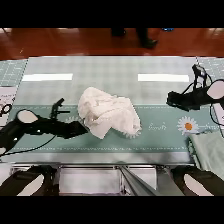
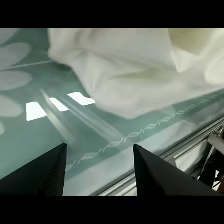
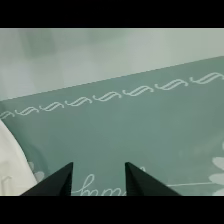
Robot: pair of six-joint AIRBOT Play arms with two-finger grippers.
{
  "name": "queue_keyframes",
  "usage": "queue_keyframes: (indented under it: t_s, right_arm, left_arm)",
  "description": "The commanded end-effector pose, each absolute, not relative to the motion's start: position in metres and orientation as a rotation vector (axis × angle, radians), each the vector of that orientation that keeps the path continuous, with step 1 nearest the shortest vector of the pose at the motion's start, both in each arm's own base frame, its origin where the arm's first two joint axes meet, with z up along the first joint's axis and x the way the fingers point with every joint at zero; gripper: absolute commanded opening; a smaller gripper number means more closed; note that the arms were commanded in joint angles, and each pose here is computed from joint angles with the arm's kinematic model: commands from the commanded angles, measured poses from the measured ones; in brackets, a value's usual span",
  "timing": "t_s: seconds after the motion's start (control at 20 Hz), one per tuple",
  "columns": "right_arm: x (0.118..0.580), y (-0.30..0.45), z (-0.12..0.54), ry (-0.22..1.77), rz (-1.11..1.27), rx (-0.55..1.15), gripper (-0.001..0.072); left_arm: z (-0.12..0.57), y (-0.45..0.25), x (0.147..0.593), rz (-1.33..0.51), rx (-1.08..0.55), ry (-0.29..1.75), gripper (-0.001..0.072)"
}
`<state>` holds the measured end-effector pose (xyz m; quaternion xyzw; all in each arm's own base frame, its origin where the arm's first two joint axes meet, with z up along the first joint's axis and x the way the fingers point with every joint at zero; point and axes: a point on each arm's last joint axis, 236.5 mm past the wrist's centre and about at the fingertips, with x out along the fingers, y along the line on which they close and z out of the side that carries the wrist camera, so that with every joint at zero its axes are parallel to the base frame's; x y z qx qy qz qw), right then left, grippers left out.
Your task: Fold the shirts.
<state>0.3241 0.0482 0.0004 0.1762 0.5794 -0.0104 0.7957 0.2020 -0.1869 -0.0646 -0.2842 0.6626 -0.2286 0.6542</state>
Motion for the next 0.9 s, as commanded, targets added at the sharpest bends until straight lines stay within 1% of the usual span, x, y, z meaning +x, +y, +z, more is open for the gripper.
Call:
queue_keyframes:
  t_s: [0.0,0.2,0.35,0.4,0.45,0.5,0.65,0.75,0.8,0.85]
  right_arm:
    - [0.319,0.063,-0.006,1.237,0.058,0.449,0.0386]
    - [0.328,0.074,-0.002,1.201,0.115,0.463,0.0386]
    - [0.333,0.093,-0.017,1.248,0.170,0.541,0.0386]
    - [0.335,0.100,-0.023,1.263,0.191,0.568,0.0386]
    - [0.338,0.106,-0.029,1.273,0.209,0.596,0.0386]
    - [0.342,0.111,-0.034,1.277,0.223,0.625,0.0386]
    - [0.357,0.126,-0.049,1.294,0.266,0.695,0.0386]
    - [0.367,0.138,-0.057,1.335,0.327,0.720,0.0385]
    - [0.373,0.142,-0.062,1.358,0.352,0.725,0.0366]
    - [0.379,0.145,-0.066,1.376,0.375,0.725,0.0366]
  left_arm:
    - [-0.089,-0.212,0.219,-0.468,-0.720,1.479,0.0506]
    - [-0.108,-0.218,0.230,-0.431,-0.711,1.513,0.0506]
    - [-0.111,-0.220,0.247,-0.426,-0.706,1.500,0.0506]
    - [-0.107,-0.224,0.249,-0.458,-0.694,1.505,0.0490]
    - [-0.102,-0.228,0.250,-0.512,-0.665,1.502,0.0290]
    - [-0.094,-0.232,0.251,-0.585,-0.618,1.482,0.0021]
    - [-0.073,-0.235,0.252,-0.688,-0.576,1.482,0.0022]
    - [-0.066,-0.221,0.255,-0.686,-0.548,1.469,0.0022]
    - [-0.063,-0.211,0.258,-0.674,-0.539,1.457,0.0022]
    - [-0.057,-0.205,0.261,-0.668,-0.549,1.445,0.0022]
